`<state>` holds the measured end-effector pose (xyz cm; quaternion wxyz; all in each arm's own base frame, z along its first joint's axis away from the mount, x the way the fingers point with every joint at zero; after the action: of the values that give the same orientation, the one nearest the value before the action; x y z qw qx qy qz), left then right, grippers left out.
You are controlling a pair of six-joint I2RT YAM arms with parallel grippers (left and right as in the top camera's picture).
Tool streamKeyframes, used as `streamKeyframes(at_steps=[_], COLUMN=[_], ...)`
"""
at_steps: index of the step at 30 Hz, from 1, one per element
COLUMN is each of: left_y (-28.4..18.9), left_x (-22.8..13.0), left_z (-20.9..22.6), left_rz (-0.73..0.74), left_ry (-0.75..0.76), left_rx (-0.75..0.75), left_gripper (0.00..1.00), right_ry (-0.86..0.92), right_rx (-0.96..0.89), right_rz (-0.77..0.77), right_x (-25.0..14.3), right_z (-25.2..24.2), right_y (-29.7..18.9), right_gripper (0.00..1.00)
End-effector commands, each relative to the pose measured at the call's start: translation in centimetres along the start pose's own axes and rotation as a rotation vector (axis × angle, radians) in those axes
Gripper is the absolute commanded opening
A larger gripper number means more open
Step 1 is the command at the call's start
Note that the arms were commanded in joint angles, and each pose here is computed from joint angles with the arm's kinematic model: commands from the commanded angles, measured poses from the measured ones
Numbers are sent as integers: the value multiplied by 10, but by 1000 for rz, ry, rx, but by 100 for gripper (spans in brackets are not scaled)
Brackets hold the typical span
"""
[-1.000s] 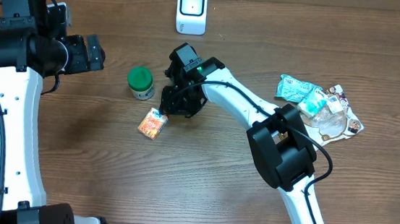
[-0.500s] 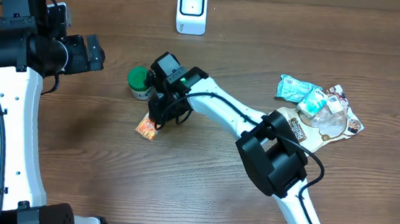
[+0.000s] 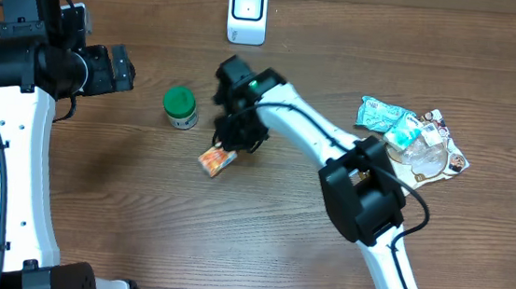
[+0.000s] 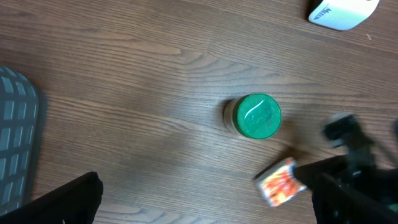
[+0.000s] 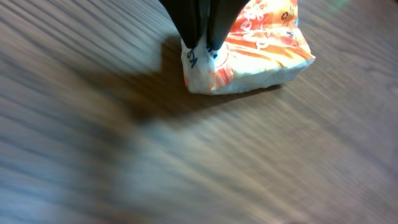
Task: Scan the item barcode
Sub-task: 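Reach the right gripper left to the orange tissue box and grasp it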
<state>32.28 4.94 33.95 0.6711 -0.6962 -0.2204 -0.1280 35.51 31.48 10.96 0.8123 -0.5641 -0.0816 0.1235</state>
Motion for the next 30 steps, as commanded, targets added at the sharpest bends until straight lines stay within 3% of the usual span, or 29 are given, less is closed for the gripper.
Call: streamKeyframes(at_steps=[1, 4, 6, 9, 11, 15, 21, 25, 30], left_y=[-7, -7, -7, -7, -7, -7, -7, -7, -7], left_x=[3, 3, 3, 3, 3, 3, 3, 3, 3], left_z=[2, 2, 2, 2, 2, 2, 2, 2, 2], left_rz=[-22, -22, -22, -22, -22, -22, -22, -22, -22], left_ry=[-18, -18, -18, -18, -18, -18, -18, -18, -18], left_rx=[13, 12, 12, 12, 13, 12, 13, 13, 13], left_gripper=[100, 99, 99, 99, 100, 100, 100, 100, 100], right_ry=[288, 542, 570, 528, 384, 66, -286, -441, -464], right_rx=[-69, -151, -155, -185, -187, -207, -248, -248, -200], right_rz=[-115, -137, -118, -59, -2, 57, 2, -75, -161], right_x=[14, 12, 11, 2, -5, -10, 7, 22, 34], right_z=[-18, -42, -49, -52, -51, -52, -65, -63, -56], right_y=[-45, -59, -60, -59, -59, -61, -67, -68, -68], right_gripper=[4, 4, 5, 56, 66, 66, 64, 58, 58])
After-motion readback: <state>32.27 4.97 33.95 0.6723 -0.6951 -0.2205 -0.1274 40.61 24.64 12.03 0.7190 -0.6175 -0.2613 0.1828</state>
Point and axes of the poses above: each gripper's point midway between its finger pads, its own y axis out along the fingers, its own z axis along the line the jaws close on, x = y × z, the point moved 9 cm from there along -y, back along the fingers, and after that the axes turned 7 degrees about y, right-handed, at the moved point
